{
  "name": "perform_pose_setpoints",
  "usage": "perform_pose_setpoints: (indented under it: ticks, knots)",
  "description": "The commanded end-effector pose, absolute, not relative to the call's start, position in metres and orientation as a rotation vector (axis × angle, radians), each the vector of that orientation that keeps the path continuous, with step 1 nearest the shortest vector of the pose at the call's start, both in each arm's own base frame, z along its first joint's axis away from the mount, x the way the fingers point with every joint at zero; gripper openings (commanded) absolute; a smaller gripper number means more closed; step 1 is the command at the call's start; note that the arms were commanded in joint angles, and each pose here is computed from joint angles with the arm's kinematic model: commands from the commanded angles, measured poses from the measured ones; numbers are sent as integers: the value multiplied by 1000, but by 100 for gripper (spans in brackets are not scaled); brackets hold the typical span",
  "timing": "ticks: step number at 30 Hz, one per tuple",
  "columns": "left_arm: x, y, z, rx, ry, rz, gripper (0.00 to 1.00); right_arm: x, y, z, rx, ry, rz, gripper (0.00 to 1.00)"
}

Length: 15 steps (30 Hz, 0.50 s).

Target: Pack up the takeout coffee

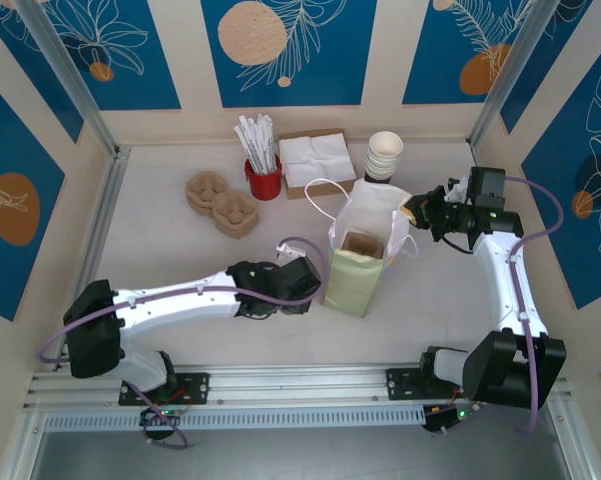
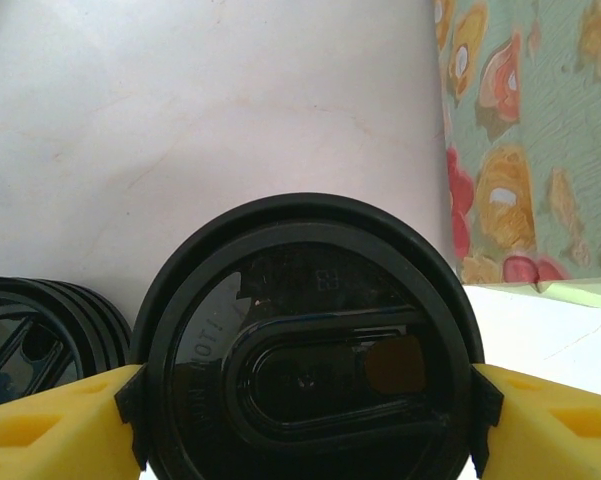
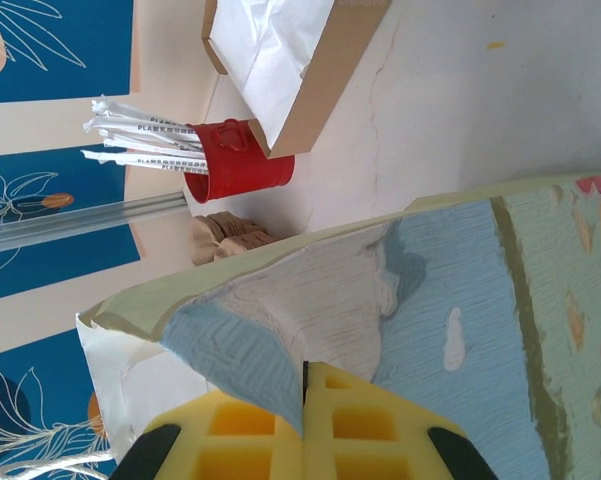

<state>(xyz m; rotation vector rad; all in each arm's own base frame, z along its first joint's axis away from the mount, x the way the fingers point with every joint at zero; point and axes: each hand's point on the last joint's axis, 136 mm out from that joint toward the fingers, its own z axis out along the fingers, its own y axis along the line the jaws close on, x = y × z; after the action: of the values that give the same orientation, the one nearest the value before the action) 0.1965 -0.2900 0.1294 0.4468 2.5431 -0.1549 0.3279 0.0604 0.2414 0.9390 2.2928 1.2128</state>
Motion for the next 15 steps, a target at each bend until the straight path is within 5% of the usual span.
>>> perform_pose_setpoints:
  ticks: [1,15]
  knots:
    - [183,-286,113,483,2632,-100,79,321,62,242,927,2299,1231,0]
    - [179,-292,95,504,2698,-67,77,322,58,241,936,2292,1232,0]
